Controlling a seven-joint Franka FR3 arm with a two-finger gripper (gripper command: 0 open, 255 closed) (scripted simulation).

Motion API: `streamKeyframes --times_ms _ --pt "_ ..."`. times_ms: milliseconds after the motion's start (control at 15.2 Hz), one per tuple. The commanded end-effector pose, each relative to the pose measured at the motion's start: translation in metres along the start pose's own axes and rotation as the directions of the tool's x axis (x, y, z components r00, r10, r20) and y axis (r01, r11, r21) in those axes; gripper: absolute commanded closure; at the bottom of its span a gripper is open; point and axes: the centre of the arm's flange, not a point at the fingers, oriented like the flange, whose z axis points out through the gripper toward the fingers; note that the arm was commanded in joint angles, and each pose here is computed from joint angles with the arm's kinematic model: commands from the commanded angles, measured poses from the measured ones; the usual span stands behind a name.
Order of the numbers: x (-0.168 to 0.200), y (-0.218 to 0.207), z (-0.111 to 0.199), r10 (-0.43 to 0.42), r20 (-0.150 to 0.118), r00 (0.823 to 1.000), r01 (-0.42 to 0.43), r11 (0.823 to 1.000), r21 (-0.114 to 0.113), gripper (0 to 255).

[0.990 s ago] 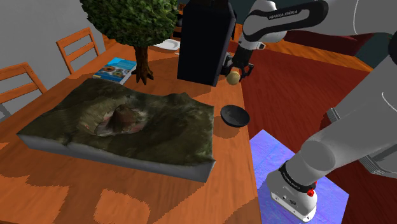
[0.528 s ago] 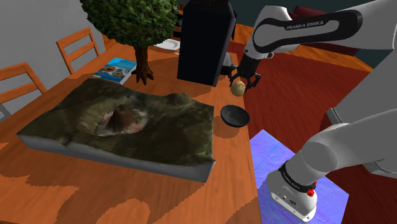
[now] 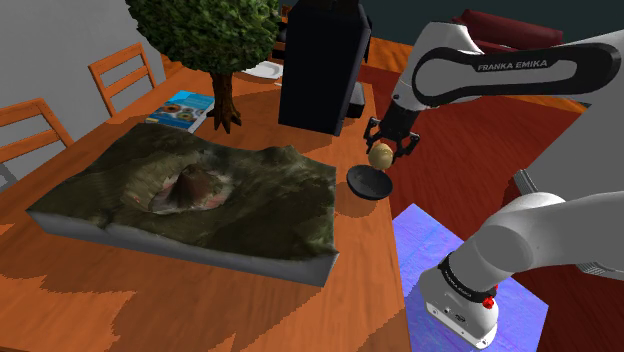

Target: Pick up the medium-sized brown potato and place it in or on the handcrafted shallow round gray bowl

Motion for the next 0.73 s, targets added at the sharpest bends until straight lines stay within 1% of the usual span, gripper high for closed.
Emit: streamKeyframes --times_ms 0,594,660 --pt "0.0 0.001 0.01 0.0 0.0 1.0 0.0 1.0 0.0 255" --pt "0.003 0.003 0.059 0.0 0.0 1.0 0.0 1.0 0.0 255" --pt "0.003 0.004 0.059 0.0 0.0 1.0 0.0 1.0 0.0 255"
